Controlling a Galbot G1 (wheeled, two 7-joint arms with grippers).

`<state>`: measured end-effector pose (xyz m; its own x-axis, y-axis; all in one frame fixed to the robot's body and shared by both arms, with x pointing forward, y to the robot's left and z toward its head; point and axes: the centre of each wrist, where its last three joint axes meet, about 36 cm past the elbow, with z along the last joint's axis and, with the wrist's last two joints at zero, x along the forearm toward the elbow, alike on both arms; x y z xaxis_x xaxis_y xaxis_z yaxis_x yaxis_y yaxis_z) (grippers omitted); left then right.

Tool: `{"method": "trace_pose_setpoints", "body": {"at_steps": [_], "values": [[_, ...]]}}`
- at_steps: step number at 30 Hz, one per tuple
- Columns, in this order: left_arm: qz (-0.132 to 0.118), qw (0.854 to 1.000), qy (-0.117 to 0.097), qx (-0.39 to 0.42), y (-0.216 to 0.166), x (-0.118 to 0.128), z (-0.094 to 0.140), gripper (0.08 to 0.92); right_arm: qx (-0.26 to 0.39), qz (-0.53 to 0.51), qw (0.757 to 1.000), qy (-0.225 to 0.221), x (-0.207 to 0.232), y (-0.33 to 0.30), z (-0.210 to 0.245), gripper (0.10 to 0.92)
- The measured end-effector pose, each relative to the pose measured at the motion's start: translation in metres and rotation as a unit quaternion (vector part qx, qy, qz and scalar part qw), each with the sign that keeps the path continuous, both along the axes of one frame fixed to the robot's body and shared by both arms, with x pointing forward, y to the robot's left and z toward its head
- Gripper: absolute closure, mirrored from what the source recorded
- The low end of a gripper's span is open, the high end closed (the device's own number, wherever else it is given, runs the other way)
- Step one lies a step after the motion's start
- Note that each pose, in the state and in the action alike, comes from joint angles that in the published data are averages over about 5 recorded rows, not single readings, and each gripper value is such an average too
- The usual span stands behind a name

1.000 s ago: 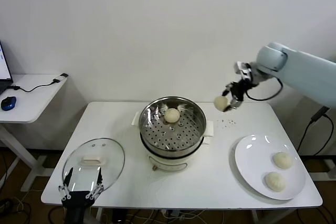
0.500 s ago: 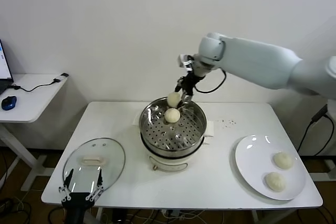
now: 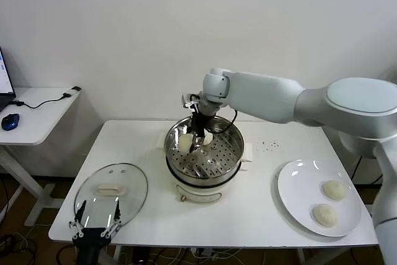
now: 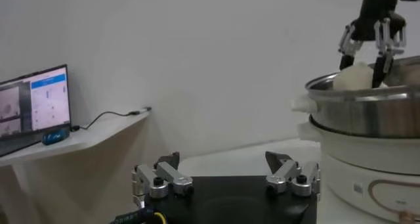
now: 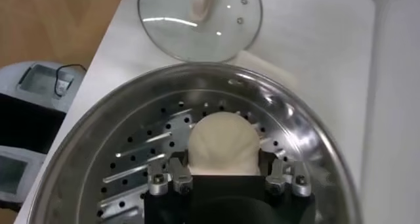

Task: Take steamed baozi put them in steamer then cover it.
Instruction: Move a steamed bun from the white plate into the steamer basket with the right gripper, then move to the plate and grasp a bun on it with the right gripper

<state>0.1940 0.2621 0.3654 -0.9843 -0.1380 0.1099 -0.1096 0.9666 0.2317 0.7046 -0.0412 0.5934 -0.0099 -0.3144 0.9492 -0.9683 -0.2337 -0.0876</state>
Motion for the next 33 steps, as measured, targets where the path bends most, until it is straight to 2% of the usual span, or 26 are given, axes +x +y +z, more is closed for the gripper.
{"method": "trace_pose_setpoints", "body": {"at_steps": [9, 14, 17, 24, 33], "values": [[0.001, 1.0, 0.002, 0.0, 0.001, 0.001, -0.002, 0.177, -0.003, 0.001, 1.0, 0.007, -0.003, 0.006, -0.019, 0.333], [0.002, 1.0, 0.003, 0.0, 0.002, 0.0, -0.003, 0.177, -0.002, 0.0, 1.0, 0.007, -0.003, 0.004, -0.019, 0.232], [0.003, 1.0, 0.003, -0.001, 0.002, 0.001, -0.004, 0.177, 0.002, -0.001, 1.0, 0.006, -0.003, 0.0, -0.014, 0.204], [0.003, 1.0, 0.002, -0.002, 0.002, 0.001, -0.003, 0.177, 0.012, -0.004, 1.0, -0.001, -0.005, -0.03, 0.014, 0.2], [0.0, 1.0, -0.001, -0.002, 0.0, 0.001, -0.001, 0.177, 0.015, -0.027, 0.999, -0.022, -0.013, -0.127, 0.072, 0.2]]}}
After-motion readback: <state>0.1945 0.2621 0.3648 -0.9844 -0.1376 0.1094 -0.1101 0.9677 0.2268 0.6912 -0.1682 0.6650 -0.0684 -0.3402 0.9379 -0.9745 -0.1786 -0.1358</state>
